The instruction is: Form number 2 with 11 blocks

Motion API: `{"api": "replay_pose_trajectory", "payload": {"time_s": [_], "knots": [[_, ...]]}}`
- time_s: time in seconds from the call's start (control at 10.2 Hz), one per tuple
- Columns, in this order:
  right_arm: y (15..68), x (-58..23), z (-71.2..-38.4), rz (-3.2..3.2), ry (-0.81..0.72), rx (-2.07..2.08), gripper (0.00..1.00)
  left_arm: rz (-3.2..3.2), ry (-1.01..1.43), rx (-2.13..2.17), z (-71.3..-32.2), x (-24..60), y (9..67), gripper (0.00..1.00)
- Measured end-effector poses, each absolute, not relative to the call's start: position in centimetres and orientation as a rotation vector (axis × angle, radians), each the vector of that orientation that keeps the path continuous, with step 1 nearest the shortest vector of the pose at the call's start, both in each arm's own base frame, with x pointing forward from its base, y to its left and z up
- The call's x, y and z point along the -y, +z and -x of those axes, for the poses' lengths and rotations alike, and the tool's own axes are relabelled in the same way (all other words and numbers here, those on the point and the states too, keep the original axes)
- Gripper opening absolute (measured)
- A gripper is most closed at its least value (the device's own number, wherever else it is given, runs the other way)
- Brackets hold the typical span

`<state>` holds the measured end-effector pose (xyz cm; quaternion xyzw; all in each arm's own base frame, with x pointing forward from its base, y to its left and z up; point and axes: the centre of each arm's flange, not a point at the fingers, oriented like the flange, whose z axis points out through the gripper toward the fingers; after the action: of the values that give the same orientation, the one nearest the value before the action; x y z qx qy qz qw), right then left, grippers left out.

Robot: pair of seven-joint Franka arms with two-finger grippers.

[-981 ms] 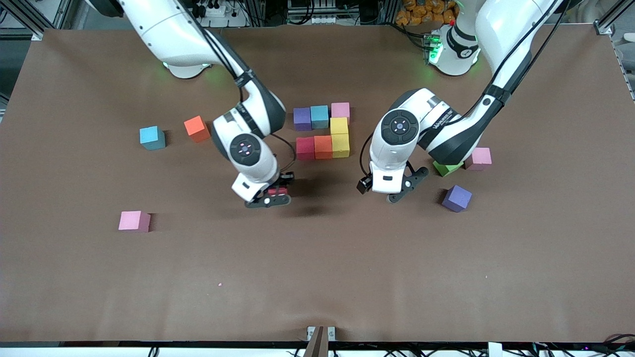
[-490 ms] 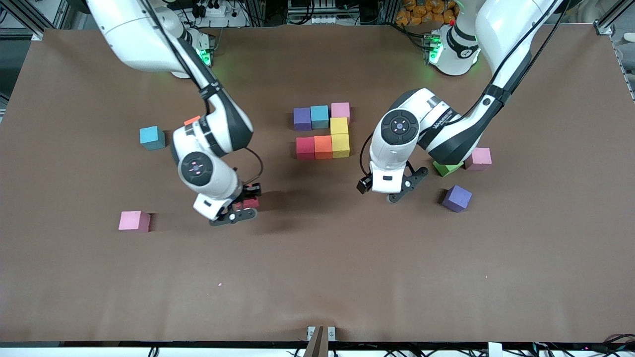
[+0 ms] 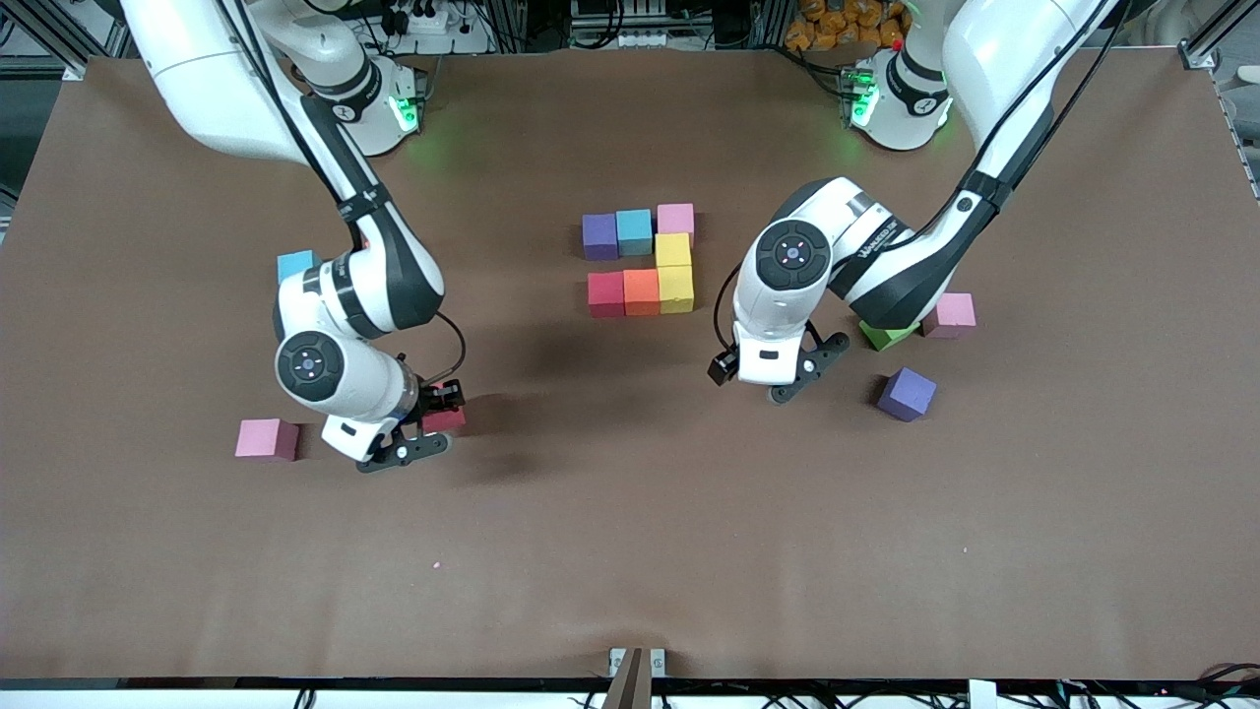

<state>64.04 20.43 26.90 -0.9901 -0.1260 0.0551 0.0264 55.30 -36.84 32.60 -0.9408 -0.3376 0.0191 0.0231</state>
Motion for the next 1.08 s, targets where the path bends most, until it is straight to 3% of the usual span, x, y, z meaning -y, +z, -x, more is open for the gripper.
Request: {"api": "replay_pose_trajectory", "payload": {"time_s": [0.29,0.78,1.08], "knots": [[26.9,-18.9,-64.5,3.063,0.169,0.353,0.58,3.068,0.046,0.789,-56.0,36.2,32.9,1.00],[26.8,-17.5,-64.8,3.066,0.189,0.321,0.58,3.086,0.036,0.751,-56.1,35.9,33.3,1.00],[26.8,-17.5,-64.8,3.066,0.188,0.321,0.58,3.093,0.027,0.631,-57.9,31.5,33.4,1.00]]}}
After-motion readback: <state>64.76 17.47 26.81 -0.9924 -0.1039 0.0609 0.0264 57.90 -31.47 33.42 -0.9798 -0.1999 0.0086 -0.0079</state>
